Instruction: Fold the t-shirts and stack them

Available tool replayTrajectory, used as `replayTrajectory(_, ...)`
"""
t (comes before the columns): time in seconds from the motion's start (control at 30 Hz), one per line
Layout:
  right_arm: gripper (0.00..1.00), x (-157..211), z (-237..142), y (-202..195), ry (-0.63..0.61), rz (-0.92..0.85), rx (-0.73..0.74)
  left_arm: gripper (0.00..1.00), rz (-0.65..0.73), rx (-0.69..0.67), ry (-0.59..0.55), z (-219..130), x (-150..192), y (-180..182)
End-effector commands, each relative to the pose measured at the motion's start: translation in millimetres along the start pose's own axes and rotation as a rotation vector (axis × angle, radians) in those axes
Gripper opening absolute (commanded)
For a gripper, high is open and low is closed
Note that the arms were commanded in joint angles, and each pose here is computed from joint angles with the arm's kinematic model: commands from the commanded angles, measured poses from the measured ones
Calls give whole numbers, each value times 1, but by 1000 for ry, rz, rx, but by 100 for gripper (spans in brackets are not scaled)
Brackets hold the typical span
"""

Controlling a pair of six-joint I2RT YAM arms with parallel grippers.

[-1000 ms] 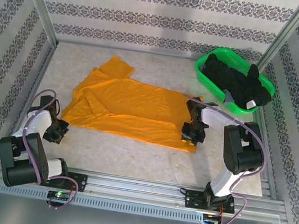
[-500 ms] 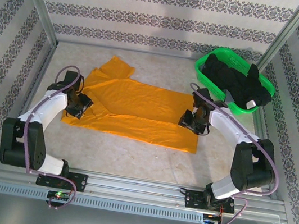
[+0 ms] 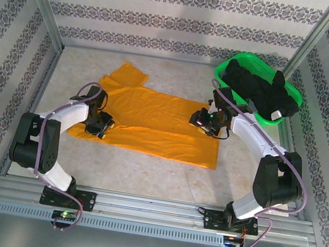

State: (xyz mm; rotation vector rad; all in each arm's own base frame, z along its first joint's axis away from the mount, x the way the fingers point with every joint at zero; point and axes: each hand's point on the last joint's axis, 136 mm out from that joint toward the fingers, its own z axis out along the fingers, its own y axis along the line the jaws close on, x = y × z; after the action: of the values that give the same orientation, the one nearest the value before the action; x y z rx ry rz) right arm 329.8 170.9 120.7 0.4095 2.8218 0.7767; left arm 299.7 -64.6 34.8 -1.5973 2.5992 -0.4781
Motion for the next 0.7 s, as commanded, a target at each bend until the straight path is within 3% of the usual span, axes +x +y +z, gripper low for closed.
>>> replayTrajectory(0.0, 46, -6, -2, 7, 2, 16, -29, 37, -18, 6, -17, 6, -2, -4)
replayTrajectory(0.33, 44, -5, -4, 5, 1, 20, -25, 0, 28, 29, -63, 4, -12, -20)
replayTrajectory(0.67, 42, -6, -9, 1, -5, 35, -30, 0, 210, -4, -82, -1, -16, -66)
